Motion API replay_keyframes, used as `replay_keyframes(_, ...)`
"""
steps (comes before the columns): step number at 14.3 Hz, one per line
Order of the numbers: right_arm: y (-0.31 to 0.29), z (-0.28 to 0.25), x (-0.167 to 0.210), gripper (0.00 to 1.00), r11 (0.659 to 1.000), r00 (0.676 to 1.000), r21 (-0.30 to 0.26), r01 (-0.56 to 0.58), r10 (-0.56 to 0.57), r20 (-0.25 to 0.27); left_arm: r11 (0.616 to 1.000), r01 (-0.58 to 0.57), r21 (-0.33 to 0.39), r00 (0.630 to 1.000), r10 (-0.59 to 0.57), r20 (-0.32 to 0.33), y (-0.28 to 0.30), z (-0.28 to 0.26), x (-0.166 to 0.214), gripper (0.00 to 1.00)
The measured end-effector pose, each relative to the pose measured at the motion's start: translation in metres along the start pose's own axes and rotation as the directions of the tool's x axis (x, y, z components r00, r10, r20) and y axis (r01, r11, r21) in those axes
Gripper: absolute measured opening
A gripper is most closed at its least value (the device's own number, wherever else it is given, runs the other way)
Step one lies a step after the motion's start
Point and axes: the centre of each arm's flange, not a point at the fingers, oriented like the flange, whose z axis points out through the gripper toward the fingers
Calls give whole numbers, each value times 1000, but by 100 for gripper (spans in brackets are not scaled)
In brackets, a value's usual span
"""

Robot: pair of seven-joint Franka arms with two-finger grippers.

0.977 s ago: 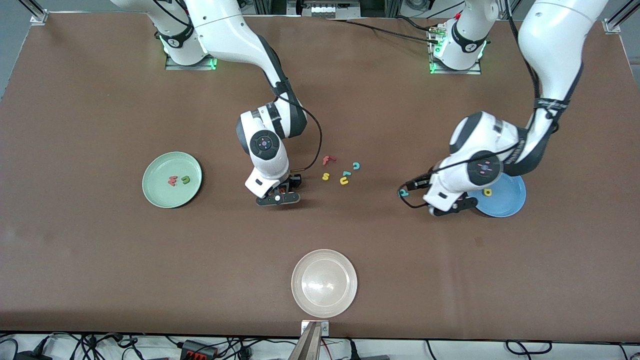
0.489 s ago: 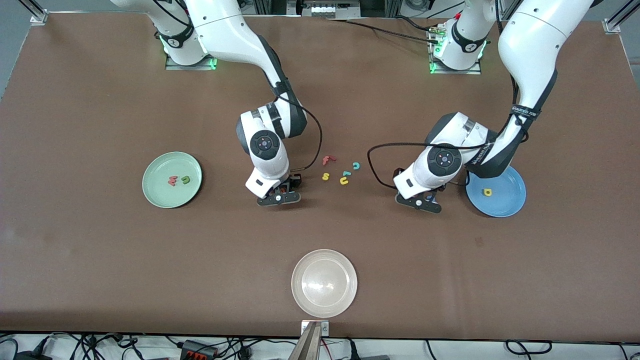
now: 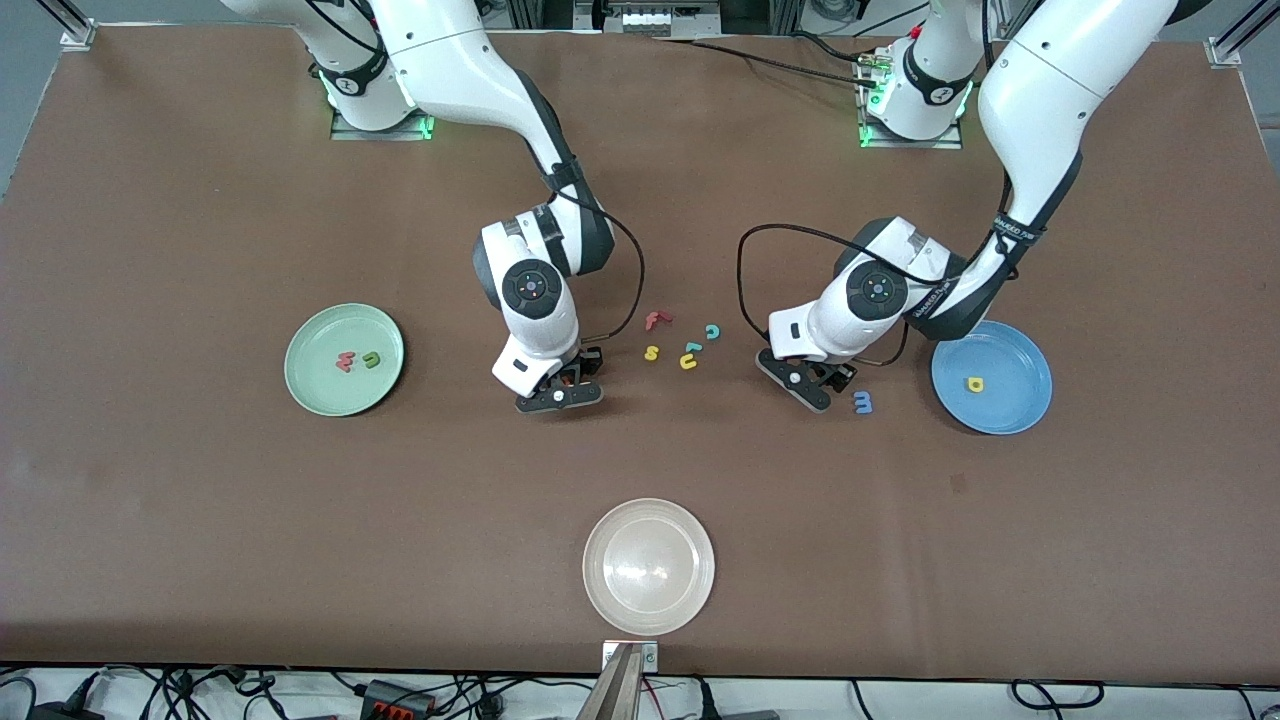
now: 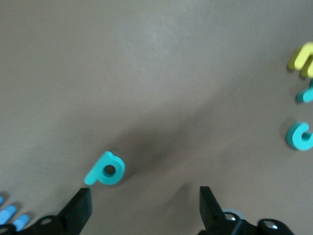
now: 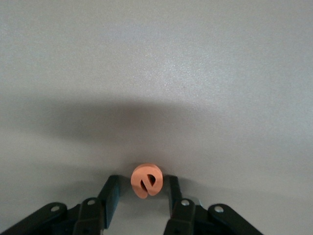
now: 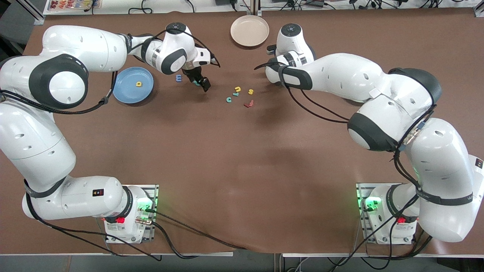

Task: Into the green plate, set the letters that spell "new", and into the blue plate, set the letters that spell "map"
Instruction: 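Grasp the orange e with the right gripper while the left gripper reaches teal p, then place the e on the green plate while the left gripper drops teal p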

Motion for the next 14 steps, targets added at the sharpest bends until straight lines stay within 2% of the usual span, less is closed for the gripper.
replay_keyframes(1, 0, 0, 0, 48, 1000, 1000, 0, 1, -1, -2, 1000, -31, -4, 1000, 31, 3, 0, 5, -2, 93)
replay_keyframes(3, 0, 0, 0, 48, 1000, 1000, 0, 2, -2, -3, 995, -101, -1, 995, 101, -18, -9, 9, -4, 81)
replay_keyframes(4, 0, 0, 0, 48, 1000, 1000, 0, 3, -3, -4, 991, -131, 2, 991, 131, -36, -16, 11, -5, 81)
replay_keyframes(5, 0, 0, 0, 47, 1000, 1000, -1, 4, -4, -5, 988, -152, 4, 987, 152, -55, -22, 13, -6, 74)
replay_keyframes(10, -1, 0, 1, 45, 1000, 1000, -10, 18, -18, -17, 983, -181, 8, 980, 181, -79, -29, 17, -6, 70)
replay_keyframes(11, -1, 0, 2, 45, 1000, 1000, -14, 22, -22, -22, 981, -192, 14, 978, 192, -82, -29, 16, -5, 66)
replay_keyframes(14, -1, -1, 2, 37, 1000, 999, -14, 24, -24, -27, 964, -255, 79, 962, 261, -83, -33, 11, -1, 66)
